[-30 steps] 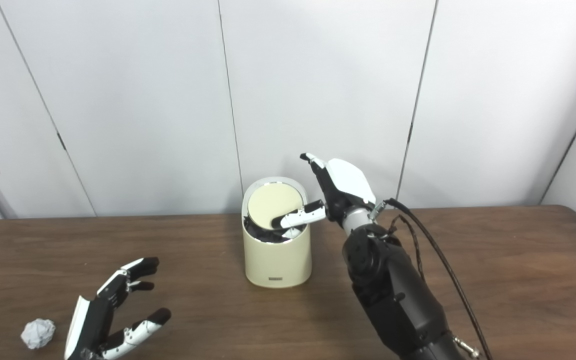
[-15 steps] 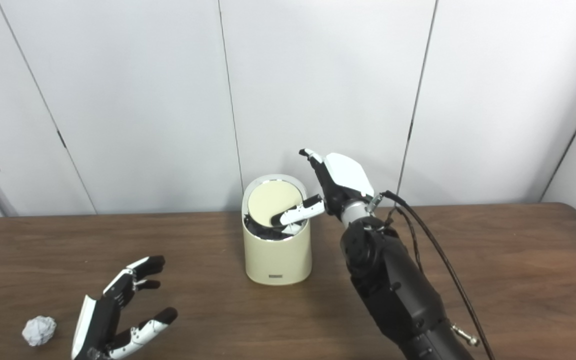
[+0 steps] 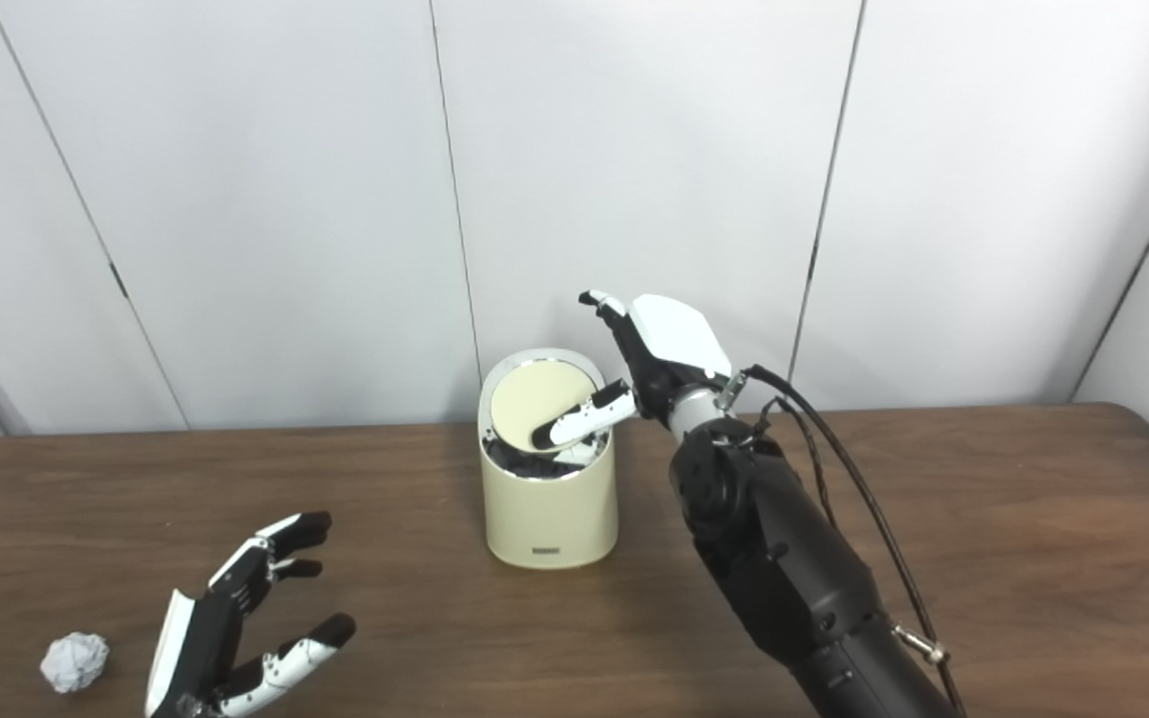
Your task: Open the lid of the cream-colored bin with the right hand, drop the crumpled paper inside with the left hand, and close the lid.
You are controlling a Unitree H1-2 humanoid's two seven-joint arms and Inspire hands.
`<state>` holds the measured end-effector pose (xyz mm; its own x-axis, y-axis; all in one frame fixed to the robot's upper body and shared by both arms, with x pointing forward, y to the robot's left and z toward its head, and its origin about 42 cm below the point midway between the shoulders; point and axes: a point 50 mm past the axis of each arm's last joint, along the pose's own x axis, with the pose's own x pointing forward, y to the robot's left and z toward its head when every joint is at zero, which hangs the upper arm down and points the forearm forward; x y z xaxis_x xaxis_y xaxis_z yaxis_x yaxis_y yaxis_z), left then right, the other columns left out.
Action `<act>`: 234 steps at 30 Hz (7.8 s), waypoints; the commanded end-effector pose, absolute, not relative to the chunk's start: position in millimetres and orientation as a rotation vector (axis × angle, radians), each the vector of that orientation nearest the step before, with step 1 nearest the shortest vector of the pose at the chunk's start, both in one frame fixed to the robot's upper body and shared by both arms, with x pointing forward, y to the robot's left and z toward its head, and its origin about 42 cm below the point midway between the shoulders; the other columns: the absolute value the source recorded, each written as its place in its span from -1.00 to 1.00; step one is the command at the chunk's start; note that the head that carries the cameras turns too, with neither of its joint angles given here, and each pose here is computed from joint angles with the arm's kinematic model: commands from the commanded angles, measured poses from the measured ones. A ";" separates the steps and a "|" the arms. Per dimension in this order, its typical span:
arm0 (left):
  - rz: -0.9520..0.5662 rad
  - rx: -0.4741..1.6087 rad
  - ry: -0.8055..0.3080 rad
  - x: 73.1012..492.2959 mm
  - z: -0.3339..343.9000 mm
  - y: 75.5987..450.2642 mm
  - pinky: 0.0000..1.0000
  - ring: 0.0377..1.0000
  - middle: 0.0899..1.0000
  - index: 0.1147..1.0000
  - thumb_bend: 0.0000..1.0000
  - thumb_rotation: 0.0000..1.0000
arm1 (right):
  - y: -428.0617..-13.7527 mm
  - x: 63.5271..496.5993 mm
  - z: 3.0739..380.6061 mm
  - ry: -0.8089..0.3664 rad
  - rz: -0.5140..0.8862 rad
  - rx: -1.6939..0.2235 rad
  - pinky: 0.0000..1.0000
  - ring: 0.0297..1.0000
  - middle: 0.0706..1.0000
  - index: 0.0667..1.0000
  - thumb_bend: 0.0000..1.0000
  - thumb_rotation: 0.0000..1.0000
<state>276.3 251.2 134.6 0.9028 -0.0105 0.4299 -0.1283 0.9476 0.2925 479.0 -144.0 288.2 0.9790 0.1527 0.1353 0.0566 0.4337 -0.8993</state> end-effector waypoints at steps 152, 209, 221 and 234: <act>0.333 1.130 -0.273 199.9 227.4 350.1 0.18 0.39 0.48 0.42 1.00 -0.37 | -351.7 309.6 179.5 -0.524 -0.107 -0.502 0.02 0.44 0.54 0.58 1.00 0.60; 0.425 1.184 0.005 241.2 197.0 413.8 0.23 0.41 0.44 0.42 1.00 -0.34 | -359.6 310.5 174.5 -0.493 -0.112 -0.479 -0.12 0.40 0.51 0.53 1.00 0.60; 0.394 1.181 0.023 252.7 198.2 420.7 0.20 0.37 0.42 0.38 1.00 -0.40 | -357.6 309.1 174.2 -0.507 -0.109 -0.490 -0.12 0.39 0.49 0.52 1.00 0.63; 0.325 1.189 0.032 267.5 192.0 416.0 0.13 0.30 0.40 0.39 1.00 -0.41 | -352.9 305.5 175.4 -0.519 -0.106 -0.492 -0.14 0.36 0.47 0.50 1.00 0.65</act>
